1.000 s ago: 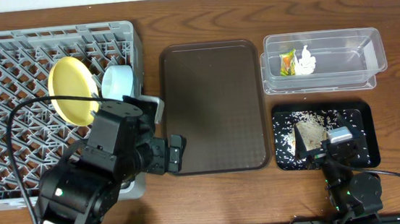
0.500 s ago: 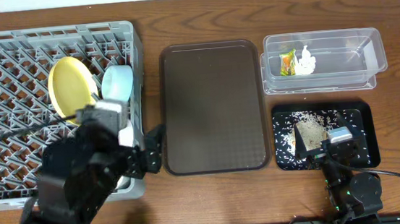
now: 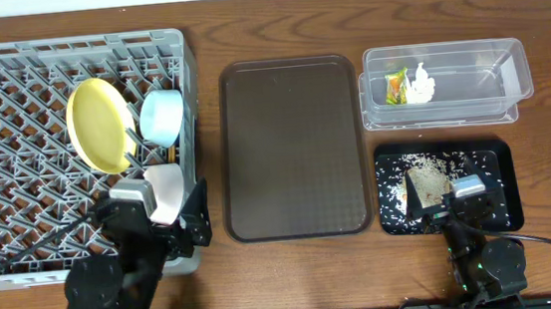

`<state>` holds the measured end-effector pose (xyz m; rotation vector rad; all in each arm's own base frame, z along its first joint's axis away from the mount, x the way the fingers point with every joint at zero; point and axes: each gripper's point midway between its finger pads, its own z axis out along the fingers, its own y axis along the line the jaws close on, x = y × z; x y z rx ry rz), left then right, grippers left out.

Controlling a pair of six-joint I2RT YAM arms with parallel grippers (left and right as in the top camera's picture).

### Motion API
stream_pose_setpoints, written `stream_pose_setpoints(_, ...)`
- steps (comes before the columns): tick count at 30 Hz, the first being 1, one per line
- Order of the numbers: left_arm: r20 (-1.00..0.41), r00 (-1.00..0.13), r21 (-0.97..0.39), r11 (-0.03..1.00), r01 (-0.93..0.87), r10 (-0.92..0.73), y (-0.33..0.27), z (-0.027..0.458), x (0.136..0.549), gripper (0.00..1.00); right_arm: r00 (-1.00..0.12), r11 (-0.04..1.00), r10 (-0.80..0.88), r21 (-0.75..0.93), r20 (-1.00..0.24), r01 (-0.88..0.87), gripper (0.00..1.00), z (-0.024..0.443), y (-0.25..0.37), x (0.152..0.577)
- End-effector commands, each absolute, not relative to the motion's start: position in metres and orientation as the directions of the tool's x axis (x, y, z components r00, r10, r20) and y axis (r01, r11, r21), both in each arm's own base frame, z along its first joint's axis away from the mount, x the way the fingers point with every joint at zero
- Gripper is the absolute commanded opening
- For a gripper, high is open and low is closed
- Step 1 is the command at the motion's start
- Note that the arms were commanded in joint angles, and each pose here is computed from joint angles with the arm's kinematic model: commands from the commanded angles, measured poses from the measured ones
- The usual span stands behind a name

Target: Sort waste into correct bins and load items into the dishwasher

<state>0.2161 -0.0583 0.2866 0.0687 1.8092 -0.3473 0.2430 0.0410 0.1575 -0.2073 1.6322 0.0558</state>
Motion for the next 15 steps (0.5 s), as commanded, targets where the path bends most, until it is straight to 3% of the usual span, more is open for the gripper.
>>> stream_pose_setpoints(1,-0.968,-0.217,-0.178,0.959,0.22,-0.129,-0.054,0.279,0.214,0.96,-0.059,0.982,-0.11,-0.099,-0.992,-0.162,0.99,0.156,0.039,0.243)
stream_pose_setpoints(8,-0.983,-0.091,-0.173,0.962,0.211,-0.157,-0.048,0.261,0.217,0.96,-0.059,0.982,-0.11,-0.099,-0.992,-0.162,0.99,0.156,0.039,0.243)
stream_pose_setpoints(15,-0.985,-0.055,-0.172,0.963,0.206,-0.164,-0.046,0.223,0.222,0.96,-0.059,0.982,-0.11,-0.099,-0.992,-0.162,0.99,0.156,0.039,0.243)
